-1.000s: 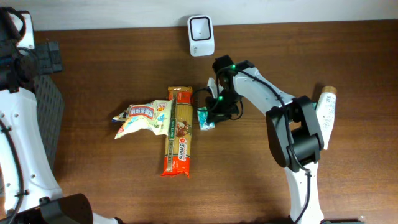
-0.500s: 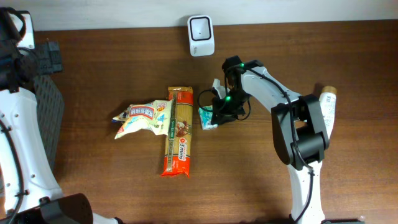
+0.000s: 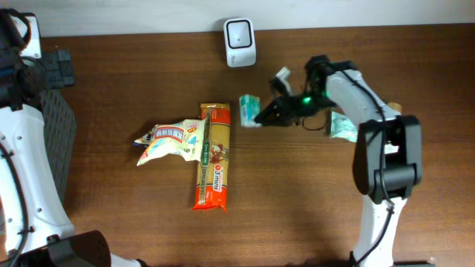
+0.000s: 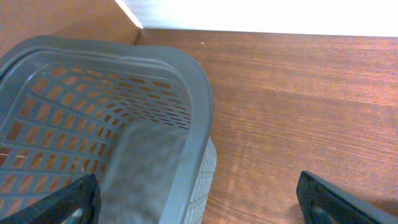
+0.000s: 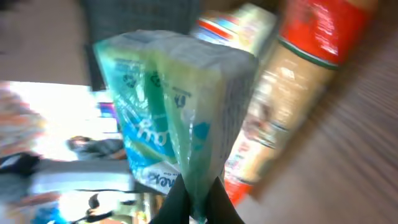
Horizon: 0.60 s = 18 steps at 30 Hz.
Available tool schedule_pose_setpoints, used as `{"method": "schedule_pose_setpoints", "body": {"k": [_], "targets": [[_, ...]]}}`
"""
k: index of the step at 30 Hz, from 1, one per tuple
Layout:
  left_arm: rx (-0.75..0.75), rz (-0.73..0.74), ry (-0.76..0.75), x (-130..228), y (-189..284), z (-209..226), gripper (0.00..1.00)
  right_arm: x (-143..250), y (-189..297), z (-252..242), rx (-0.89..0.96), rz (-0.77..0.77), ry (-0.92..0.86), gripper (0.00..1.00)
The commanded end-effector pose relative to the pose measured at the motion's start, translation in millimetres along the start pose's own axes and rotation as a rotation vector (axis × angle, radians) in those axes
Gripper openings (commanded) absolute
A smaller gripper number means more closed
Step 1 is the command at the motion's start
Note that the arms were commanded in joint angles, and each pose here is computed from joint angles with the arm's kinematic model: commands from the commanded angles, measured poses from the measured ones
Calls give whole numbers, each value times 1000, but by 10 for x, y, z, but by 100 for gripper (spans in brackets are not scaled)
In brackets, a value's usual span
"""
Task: Scan the item barcode
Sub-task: 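Grasp the green tissue pack with the right gripper, then lift the tissue pack and hold it to the barcode scanner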
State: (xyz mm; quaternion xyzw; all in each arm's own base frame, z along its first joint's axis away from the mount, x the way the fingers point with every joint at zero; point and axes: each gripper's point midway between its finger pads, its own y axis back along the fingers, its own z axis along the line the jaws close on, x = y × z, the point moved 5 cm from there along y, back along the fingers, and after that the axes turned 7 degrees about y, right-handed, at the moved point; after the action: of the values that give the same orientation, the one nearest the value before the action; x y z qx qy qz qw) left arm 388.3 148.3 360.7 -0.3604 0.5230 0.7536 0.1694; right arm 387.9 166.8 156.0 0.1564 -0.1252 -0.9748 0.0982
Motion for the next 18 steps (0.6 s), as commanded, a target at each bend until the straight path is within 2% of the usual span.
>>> {"method": "schedule_pose_setpoints", "body": {"k": [1,5,8,13,18], "targets": [[-2,-24,-2,-46,76,32,99,-134,192,372,-222,-148,109,4],[-2,-24,-2,-46,76,32,99,-130,261,454,-219,-158,99,4],[-2,-24,-2,-46,76,32,99,-108,320,697,-217,-162,123,4],[-2,-24,-2,-46,76,32,99,-43,798,1364,-162,-261,300,4],[-2,-24,-2,-46,76,32,99,28,1067,1522,-126,-324,315,4]]}}
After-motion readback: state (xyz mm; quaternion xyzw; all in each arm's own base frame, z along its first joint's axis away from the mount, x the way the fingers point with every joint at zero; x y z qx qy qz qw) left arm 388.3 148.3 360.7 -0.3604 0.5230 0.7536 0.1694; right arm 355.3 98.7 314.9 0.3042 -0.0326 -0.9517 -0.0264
